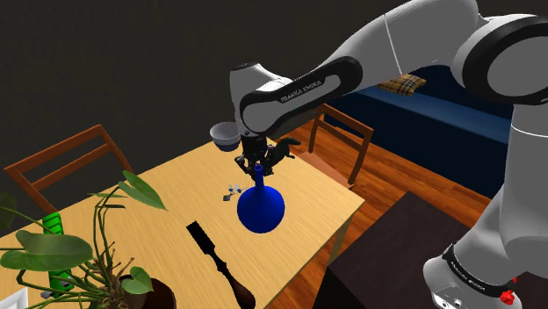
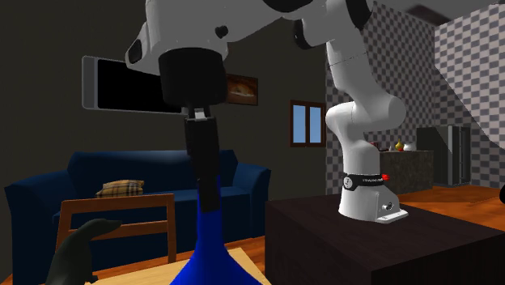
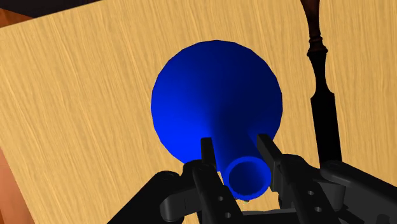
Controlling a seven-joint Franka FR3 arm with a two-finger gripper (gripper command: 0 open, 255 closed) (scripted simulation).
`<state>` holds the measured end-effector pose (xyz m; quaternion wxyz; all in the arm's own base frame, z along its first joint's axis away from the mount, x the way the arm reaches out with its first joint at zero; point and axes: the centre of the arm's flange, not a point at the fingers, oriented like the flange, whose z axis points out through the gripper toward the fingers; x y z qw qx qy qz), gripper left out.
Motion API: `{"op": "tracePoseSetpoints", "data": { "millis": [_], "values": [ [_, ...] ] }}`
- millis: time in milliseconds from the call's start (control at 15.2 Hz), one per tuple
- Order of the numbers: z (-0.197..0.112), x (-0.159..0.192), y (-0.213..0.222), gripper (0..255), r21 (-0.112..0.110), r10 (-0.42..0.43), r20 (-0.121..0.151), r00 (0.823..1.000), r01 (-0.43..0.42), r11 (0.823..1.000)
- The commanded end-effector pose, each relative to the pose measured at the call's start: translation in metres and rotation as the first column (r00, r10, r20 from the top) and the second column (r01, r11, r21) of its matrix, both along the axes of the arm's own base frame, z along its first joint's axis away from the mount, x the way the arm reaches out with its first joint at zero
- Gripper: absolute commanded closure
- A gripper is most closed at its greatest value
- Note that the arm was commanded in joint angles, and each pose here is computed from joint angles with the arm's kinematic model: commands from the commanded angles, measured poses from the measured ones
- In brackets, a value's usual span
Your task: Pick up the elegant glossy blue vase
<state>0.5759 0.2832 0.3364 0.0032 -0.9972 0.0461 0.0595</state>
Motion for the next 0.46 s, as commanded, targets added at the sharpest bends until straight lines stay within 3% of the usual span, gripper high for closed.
{"op": "tracePoseSetpoints", "data": {
  "millis": [0, 396],
  "values": [
    [0.012, 0.000, 0.001, 255, 0.001, 0.000, 0.001, 1.000, 0.000, 1.000],
    [0.034, 0.000, 0.001, 255, 0.001, 0.000, 0.001, 1.000, 0.000, 1.000]
  ]
}}
